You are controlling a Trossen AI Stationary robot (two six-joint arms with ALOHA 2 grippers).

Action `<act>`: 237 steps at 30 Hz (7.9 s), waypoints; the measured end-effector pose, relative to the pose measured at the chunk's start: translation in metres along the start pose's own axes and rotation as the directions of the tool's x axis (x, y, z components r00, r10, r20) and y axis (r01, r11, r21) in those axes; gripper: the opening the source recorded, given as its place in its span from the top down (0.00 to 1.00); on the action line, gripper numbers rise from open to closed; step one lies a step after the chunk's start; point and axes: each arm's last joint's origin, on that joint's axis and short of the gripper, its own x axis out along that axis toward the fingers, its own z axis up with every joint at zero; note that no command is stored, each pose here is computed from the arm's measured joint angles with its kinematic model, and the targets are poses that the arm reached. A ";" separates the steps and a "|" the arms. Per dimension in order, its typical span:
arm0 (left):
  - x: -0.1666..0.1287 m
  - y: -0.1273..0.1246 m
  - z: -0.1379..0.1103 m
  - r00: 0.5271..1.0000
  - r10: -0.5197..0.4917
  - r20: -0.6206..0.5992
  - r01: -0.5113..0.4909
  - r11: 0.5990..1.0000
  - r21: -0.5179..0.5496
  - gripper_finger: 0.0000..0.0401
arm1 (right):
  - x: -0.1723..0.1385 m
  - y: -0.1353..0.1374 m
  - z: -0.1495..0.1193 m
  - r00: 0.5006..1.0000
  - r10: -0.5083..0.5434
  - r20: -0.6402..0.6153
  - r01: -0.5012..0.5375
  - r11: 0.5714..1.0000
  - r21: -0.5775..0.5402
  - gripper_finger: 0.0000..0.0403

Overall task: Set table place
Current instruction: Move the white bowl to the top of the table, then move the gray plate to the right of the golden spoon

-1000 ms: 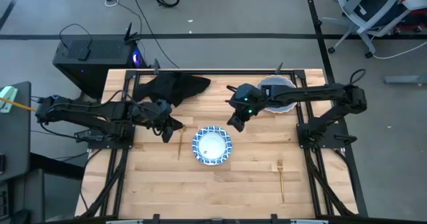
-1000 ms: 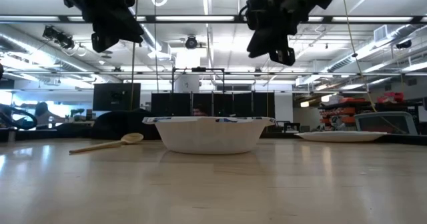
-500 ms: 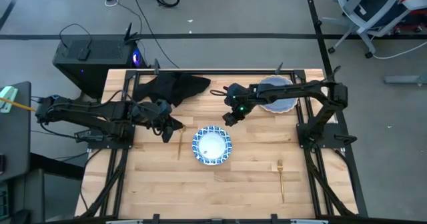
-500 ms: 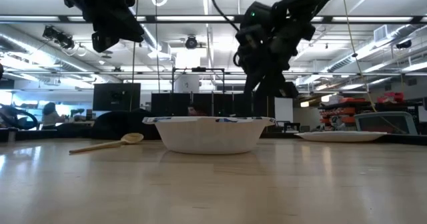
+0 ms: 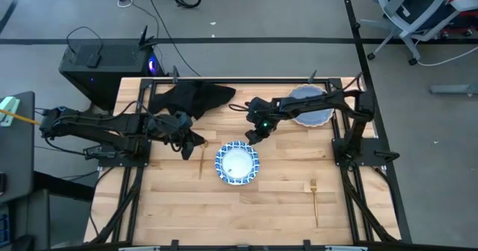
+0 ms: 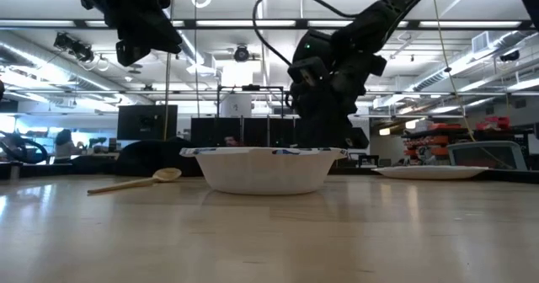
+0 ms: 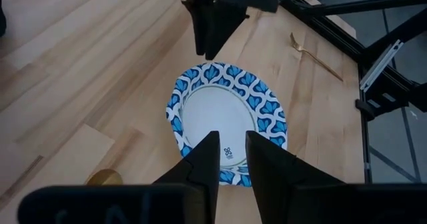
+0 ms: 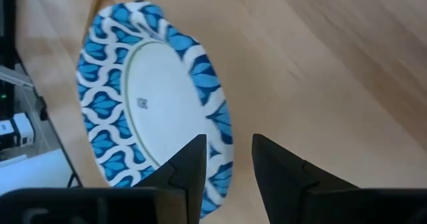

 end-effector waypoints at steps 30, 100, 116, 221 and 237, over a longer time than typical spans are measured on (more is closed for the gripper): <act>0.000 0.000 0.001 1.000 -0.004 0.006 0.004 1.000 0.000 0.80 | 0.026 0.005 -0.003 0.999 0.042 -0.025 -0.044 0.995 -0.091 0.69; 0.000 -0.001 0.001 1.000 -0.009 0.014 0.009 1.000 0.006 0.82 | -0.134 -0.106 0.041 0.852 -0.391 0.348 0.285 0.904 0.319 0.92; 0.000 -0.001 0.001 1.000 -0.009 0.014 0.009 1.000 0.006 0.82 | -0.141 -0.108 0.038 0.848 -0.400 0.348 0.270 0.891 0.365 0.69; 0.000 -0.002 0.004 0.999 -0.024 0.036 0.024 1.000 0.014 0.83 | -0.075 -0.106 -0.046 0.637 -0.771 -0.005 0.765 0.633 -0.120 0.98; 0.000 -0.002 0.004 0.999 -0.025 0.036 0.024 1.000 0.015 0.82 | -0.090 -0.095 -0.054 0.648 -0.761 0.024 0.760 0.646 -0.066 1.00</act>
